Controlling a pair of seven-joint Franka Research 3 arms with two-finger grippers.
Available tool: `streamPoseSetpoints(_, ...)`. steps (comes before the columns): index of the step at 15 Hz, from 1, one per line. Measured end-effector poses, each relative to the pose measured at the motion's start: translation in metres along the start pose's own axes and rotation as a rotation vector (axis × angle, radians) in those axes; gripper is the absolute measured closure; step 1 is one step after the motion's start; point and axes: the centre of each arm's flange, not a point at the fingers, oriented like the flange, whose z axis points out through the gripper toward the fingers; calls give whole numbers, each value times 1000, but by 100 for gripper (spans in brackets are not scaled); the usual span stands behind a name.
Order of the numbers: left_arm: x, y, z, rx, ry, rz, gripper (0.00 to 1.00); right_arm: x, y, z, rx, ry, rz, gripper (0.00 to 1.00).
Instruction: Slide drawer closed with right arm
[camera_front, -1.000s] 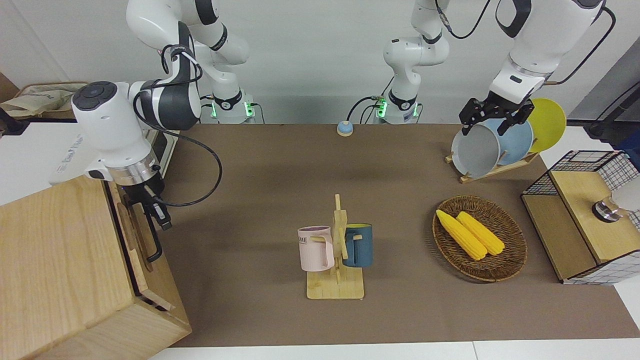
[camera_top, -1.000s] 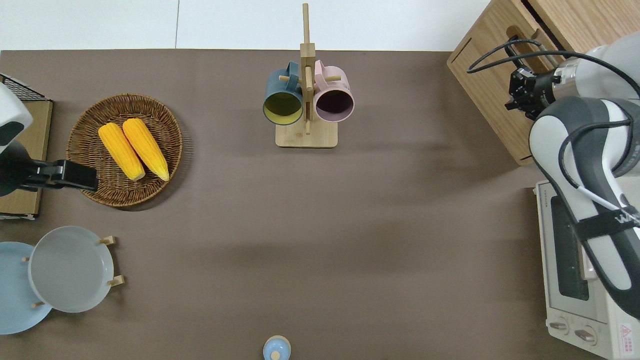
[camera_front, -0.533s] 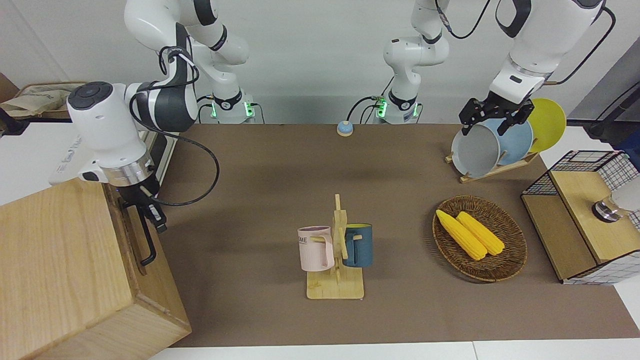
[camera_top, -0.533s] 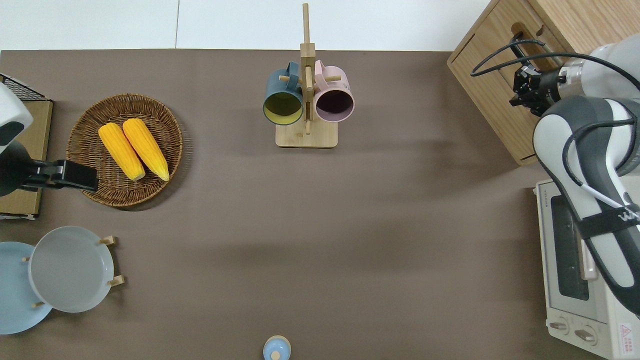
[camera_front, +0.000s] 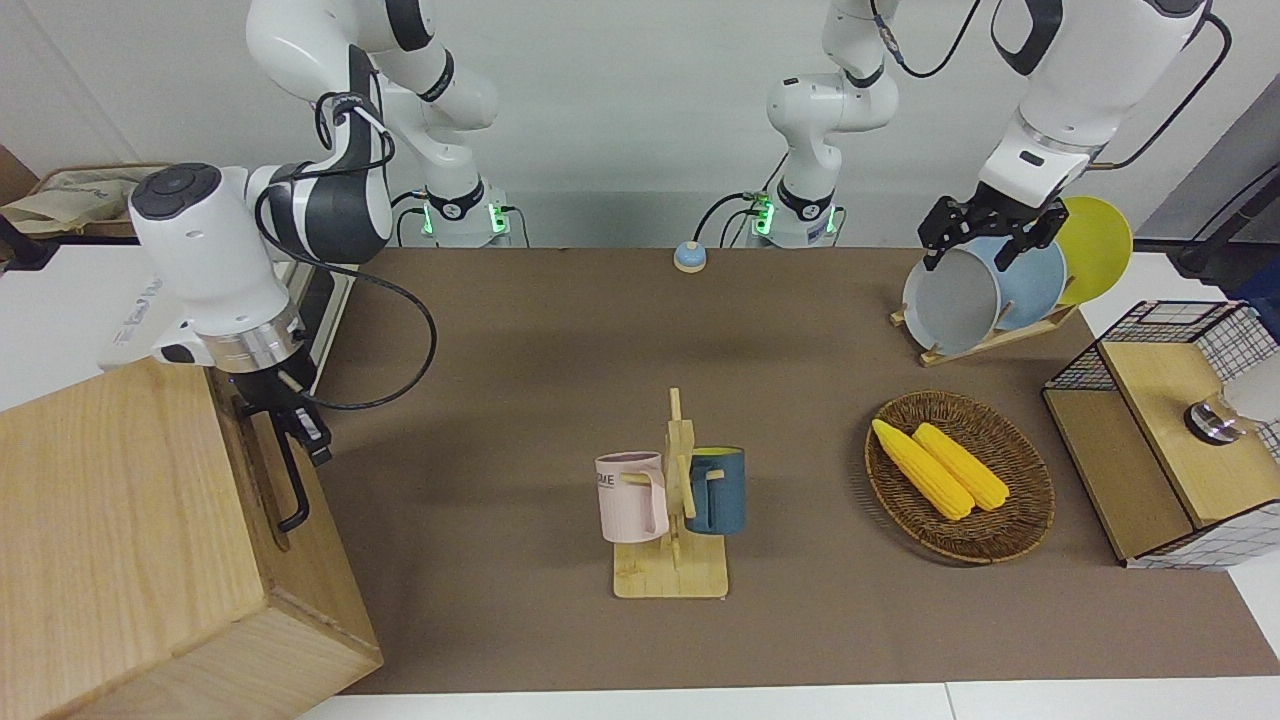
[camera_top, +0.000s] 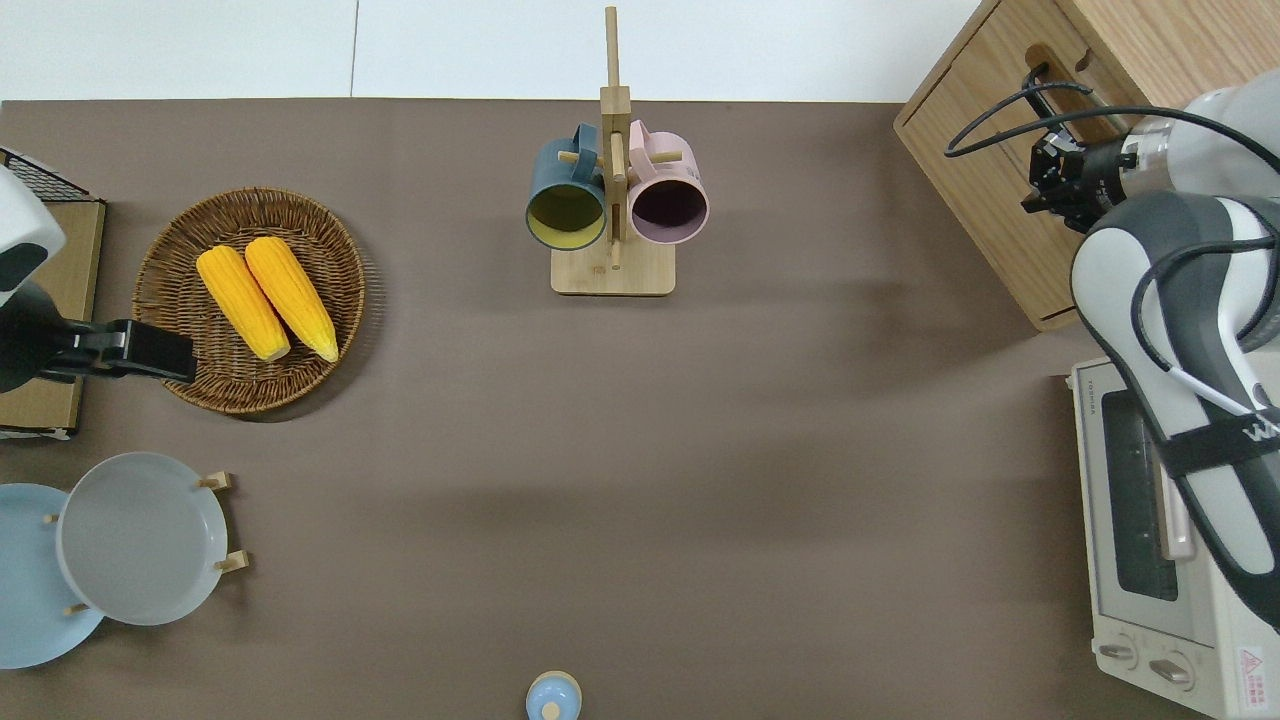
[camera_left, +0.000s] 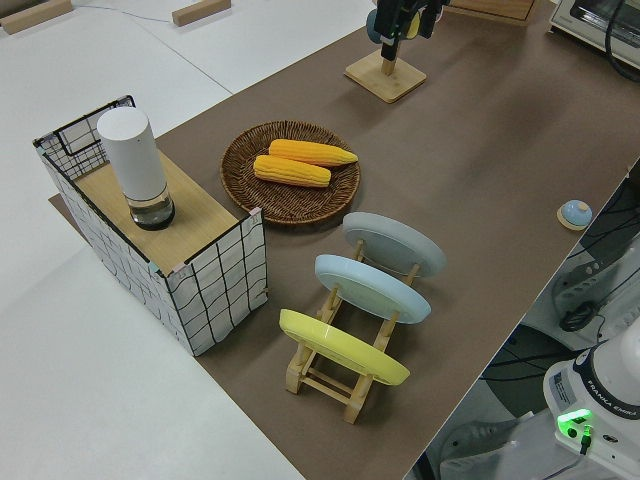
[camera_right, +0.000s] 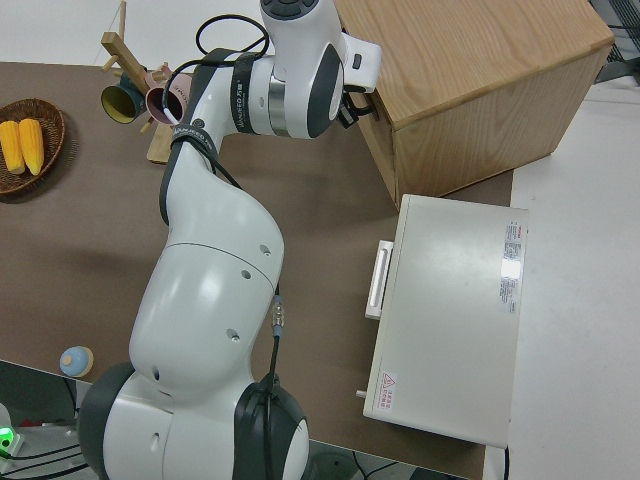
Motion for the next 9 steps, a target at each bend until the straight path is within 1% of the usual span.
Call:
streamPoseSetpoints(2, 0, 0, 0, 0, 0, 0, 0, -1, -1, 0, 0, -1, -14, 99)
streamPoseSetpoints(4, 0, 0, 0, 0, 0, 0, 0, -8, -6, -1, -7, -20, -46, 99)
streamPoseSetpoints(5, 0, 0, 0, 0, 0, 0, 0, -16, -12, -3, -16, -39, -63, 99)
streamPoseSetpoints(7, 0, 0, 0, 0, 0, 0, 0, -41, -26, -12, -38, -79, -109, 99)
streamPoseSetpoints(9, 0, 0, 0, 0, 0, 0, 0, -70, -37, -29, -79, -130, -206, 99)
